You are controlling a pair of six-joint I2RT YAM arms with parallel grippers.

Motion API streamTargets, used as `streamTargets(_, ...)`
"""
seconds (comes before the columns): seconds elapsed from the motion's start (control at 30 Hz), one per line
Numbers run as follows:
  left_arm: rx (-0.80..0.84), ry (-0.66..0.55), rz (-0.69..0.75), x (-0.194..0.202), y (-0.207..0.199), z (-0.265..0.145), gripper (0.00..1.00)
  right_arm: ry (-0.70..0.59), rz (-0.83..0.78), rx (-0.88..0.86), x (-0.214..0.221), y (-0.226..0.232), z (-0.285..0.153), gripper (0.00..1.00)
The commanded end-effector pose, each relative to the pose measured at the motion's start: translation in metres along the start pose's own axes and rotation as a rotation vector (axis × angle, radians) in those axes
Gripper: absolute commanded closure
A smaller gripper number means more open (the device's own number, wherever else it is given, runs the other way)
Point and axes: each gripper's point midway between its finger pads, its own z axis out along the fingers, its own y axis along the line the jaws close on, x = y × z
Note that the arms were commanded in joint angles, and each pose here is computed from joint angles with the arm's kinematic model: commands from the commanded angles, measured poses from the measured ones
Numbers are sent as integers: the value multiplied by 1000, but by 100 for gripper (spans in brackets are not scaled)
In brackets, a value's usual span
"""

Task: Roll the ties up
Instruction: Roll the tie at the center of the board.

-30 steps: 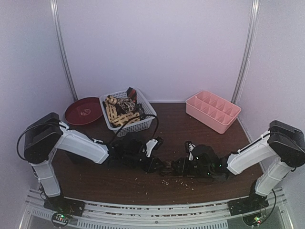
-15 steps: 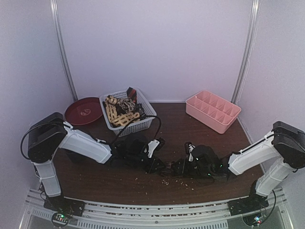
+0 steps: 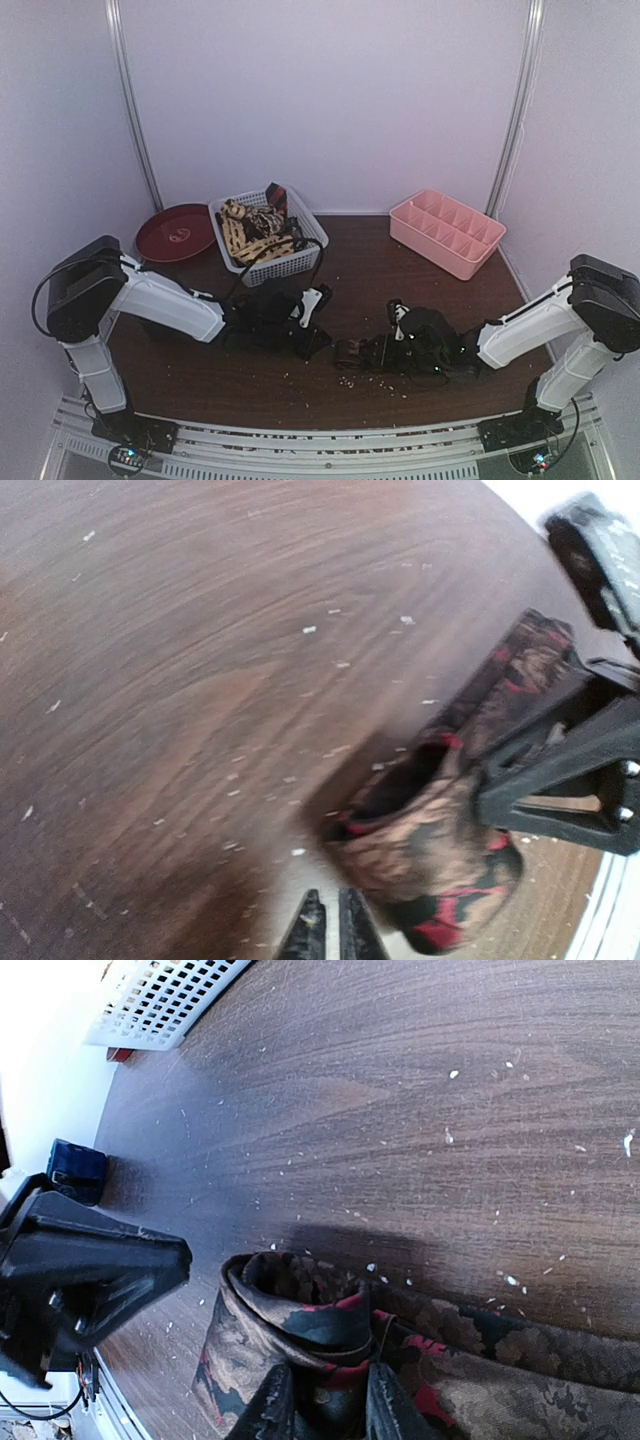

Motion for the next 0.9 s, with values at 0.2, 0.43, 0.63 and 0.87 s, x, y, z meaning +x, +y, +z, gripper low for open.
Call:
streamTargets(0.2, 12, 22, -4, 17, 12, 18, 100, 22, -47, 83, 14, -28, -1, 75)
streamTargets(0.43, 175, 20, -27, 17, -14, 25, 100, 16, -72, 83, 11, -27, -3, 74)
streamTargets(0.63, 316, 11, -40, 12, -38, 22, 100, 8, -85, 79, 9, -28, -6, 74)
streamTargets(0.87, 356, -27, -31, -3, -49, 13, 100, 14, -97, 84, 9, -31, -8, 74)
